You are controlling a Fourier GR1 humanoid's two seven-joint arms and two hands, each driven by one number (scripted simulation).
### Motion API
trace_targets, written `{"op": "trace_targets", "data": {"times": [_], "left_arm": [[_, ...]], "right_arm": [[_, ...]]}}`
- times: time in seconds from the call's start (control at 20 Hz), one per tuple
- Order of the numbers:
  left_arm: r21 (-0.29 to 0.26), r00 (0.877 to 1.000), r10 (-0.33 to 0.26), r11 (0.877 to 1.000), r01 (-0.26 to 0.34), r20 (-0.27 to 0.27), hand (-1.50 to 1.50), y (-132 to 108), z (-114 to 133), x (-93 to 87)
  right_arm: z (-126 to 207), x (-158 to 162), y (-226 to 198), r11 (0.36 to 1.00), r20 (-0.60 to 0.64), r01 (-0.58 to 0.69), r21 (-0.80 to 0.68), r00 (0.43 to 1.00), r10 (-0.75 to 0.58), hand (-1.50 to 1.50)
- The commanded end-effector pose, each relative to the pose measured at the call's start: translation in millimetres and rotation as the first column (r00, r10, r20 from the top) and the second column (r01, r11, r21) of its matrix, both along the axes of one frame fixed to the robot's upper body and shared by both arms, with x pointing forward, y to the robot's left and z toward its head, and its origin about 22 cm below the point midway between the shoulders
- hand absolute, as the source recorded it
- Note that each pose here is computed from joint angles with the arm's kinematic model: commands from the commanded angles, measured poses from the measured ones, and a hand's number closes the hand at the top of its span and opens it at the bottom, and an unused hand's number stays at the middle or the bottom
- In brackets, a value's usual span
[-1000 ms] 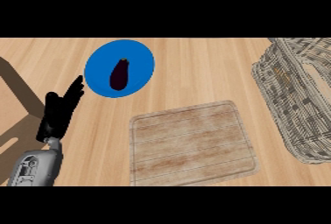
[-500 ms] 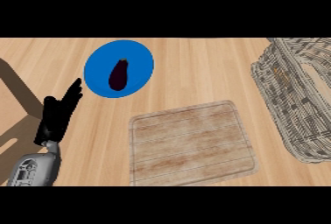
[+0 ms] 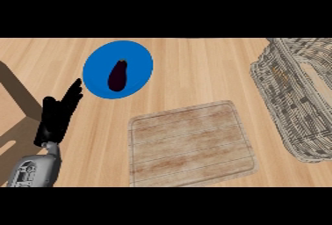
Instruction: Pick the croissant from the cutting board and place it in the basket
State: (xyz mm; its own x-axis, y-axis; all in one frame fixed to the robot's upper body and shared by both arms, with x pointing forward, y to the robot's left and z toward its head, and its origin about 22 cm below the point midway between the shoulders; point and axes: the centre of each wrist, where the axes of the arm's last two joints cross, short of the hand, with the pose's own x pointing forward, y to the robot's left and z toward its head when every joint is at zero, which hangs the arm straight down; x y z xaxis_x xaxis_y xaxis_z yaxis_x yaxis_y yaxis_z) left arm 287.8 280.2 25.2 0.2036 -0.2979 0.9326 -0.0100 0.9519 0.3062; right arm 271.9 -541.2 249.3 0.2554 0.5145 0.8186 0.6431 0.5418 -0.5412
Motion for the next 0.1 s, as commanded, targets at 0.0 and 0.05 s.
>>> {"op": "trace_targets", "data": {"times": [0.0, 0.05], "left_arm": [[-0.004, 1.0, 0.005, 1.0, -0.005, -0.002, 0.0, -3.2, -12.0, 0.4], [0.001, 1.0, 0.014, 1.0, -0.014, 0.007, 0.0, -6.7, 8.5, 6.6]], "right_arm": [[-26.0, -50.4, -43.1, 0.999, 0.016, 0.015, 0.04, 1.0, -0.015, -1.5], [-8.1, -65.8, -53.5, 0.999, 0.054, 0.019, 0.047, 0.998, -0.022, -1.5]]}}
